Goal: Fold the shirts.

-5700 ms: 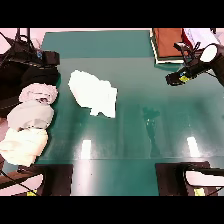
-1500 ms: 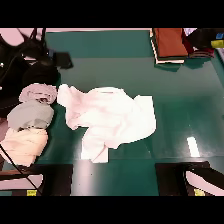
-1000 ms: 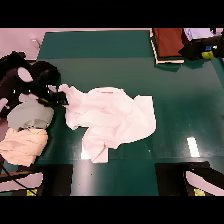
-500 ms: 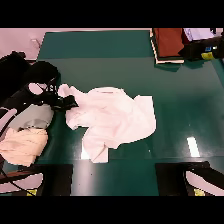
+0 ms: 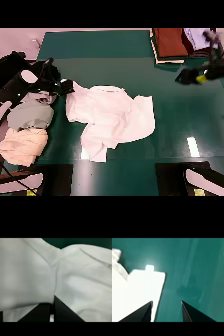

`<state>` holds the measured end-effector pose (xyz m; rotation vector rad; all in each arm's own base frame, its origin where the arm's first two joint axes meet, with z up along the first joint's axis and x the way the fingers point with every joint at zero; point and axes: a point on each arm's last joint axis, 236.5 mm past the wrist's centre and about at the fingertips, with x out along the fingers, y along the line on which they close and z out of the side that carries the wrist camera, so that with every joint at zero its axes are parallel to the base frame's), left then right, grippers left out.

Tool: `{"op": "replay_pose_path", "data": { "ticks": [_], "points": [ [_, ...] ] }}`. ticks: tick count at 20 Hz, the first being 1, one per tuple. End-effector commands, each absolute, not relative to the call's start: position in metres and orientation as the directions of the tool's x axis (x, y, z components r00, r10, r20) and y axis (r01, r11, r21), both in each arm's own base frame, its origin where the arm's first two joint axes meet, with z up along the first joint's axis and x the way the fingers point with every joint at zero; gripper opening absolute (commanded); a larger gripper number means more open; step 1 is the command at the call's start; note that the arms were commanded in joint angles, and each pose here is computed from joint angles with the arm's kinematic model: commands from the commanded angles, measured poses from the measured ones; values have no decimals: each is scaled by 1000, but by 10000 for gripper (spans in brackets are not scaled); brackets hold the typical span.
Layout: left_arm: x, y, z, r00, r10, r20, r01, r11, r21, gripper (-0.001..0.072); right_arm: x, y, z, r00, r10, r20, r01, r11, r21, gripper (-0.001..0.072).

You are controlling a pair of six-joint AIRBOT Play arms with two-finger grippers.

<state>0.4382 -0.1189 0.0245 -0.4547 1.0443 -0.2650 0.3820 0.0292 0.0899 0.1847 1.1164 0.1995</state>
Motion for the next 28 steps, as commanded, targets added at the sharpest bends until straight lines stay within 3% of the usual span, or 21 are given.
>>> {"op": "replay_pose_path", "data": {
  "ticks": [1, 4, 8, 11, 14, 15, 17, 20, 22, 25, 28],
  "points": [
    [445, -120, 41, 502, -425, -753, 35, 880, -474, 24, 358, 34, -7, 244, 350, -904, 48, 927, 372, 423],
    [443, -120, 39, 491, -426, -760, 35, 881, -472, 25, 369, 67, -56, 197, 429, -882, 54, 893, 447, 423],
    [442, -120, 39, 489, -428, -761, 35, 881, -473, 24, 377, 98, -94, 103, 438, -893, 12, 897, 441, 423],
    [440, -121, 39, 482, -430, -764, 35, 880, -473, 25, 395, 117, -96, 114, 437, -892, -40, 899, 436, 403],
    [442, -120, 49, 504, -428, -750, 46, 880, -472, 24, 413, 131, -81, 170, 432, -886, -113, 901, 418, 9],
    [446, -117, 66, 539, -425, -727, 59, 880, -471, 24, 420, 132, -66, 202, 434, -878, -160, 899, 408, 13],
    [452, -105, 131, 648, -409, -642, 108, 884, -454, 24, 440, 127, -8, 327, 440, -837, -223, 896, 384, 12],
    [432, -79, 281, 837, -353, -417, 207, 911, -357, 24, 452, 101, 146, 595, 430, -680, -299, 903, 310, 12],
    [391, -64, 382, 930, -288, -228, 236, 944, -231, 24, 429, 84, 252, 745, 404, -531, -333, 915, 230, 12],
    [315, -59, 492, 966, -256, 29, 258, 958, -126, 24, 369, 67, 368, 874, 357, -330, -339, 934, 113, 11],
    [282, -62, 527, 958, -267, 104, 277, 956, -95, 23, 316, 57, 420, 918, 312, -246, -310, 950, 48, 11]
  ]
}}
